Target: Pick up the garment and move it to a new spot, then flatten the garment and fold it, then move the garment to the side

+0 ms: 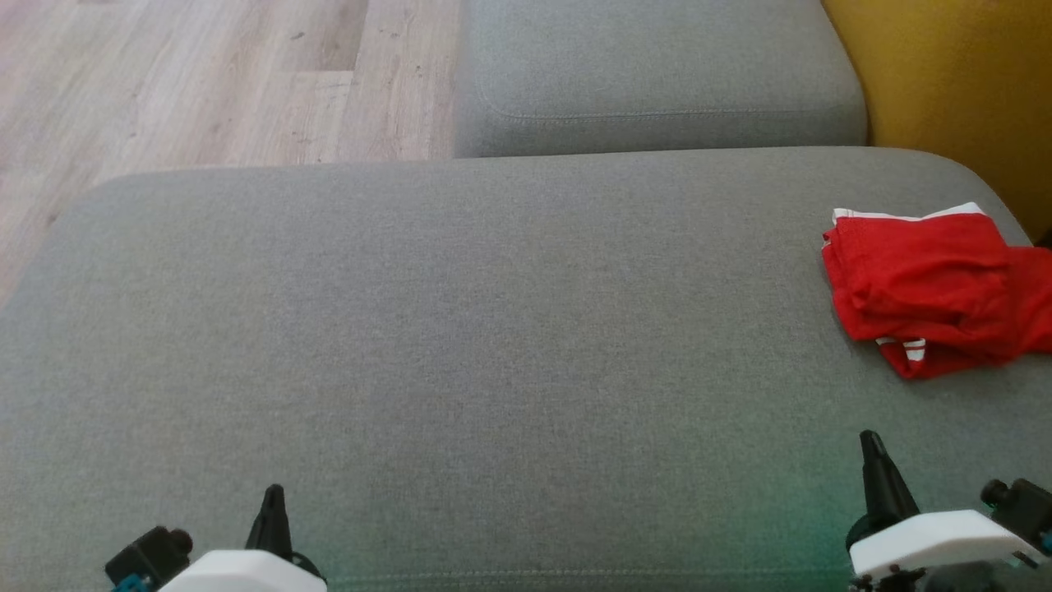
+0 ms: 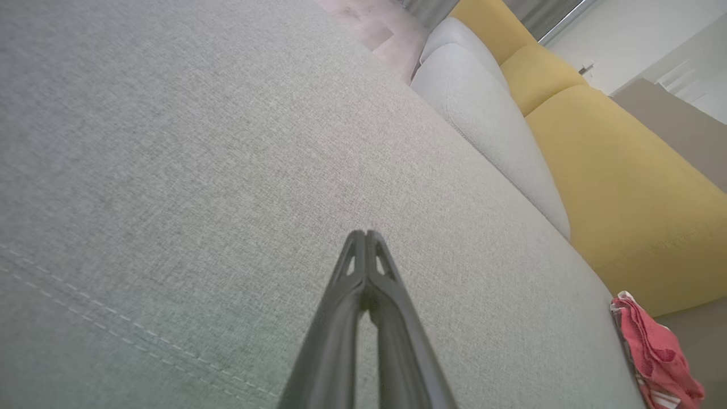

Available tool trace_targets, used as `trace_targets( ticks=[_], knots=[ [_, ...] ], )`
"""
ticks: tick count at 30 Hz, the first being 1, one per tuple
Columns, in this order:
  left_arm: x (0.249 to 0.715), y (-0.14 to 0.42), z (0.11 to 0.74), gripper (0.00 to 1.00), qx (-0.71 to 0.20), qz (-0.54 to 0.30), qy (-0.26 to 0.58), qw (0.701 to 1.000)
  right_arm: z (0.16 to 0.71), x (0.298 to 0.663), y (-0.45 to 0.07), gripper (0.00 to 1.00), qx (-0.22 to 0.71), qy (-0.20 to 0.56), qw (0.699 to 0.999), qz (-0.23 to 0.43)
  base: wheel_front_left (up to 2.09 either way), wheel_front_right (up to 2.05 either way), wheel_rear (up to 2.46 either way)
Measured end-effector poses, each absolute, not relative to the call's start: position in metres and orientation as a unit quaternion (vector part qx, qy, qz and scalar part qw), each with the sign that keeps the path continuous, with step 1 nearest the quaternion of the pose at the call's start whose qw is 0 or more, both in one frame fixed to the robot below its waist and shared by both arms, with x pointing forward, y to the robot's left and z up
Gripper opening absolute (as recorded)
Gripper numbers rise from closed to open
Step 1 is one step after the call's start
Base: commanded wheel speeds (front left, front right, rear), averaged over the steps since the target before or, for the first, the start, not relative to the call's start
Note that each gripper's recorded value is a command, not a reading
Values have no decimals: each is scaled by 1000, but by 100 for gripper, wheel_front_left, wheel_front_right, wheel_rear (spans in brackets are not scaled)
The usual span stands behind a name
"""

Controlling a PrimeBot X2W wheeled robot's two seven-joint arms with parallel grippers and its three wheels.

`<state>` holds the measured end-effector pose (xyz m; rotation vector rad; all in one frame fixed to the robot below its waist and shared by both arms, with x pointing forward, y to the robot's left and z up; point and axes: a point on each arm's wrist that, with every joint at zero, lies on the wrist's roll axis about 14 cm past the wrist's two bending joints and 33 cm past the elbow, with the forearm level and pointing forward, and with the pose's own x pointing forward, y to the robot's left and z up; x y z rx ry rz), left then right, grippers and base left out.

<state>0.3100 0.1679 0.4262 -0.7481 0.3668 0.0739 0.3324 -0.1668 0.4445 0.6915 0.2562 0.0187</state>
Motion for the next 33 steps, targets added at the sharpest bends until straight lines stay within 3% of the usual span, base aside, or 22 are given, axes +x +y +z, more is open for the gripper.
trace_targets(
  ticks=[33],
  knots=[
    [342,171,447,0,-526,36,140,838,456,349,-184,0,511,90,855,-26,0,0,0]
  ],
)
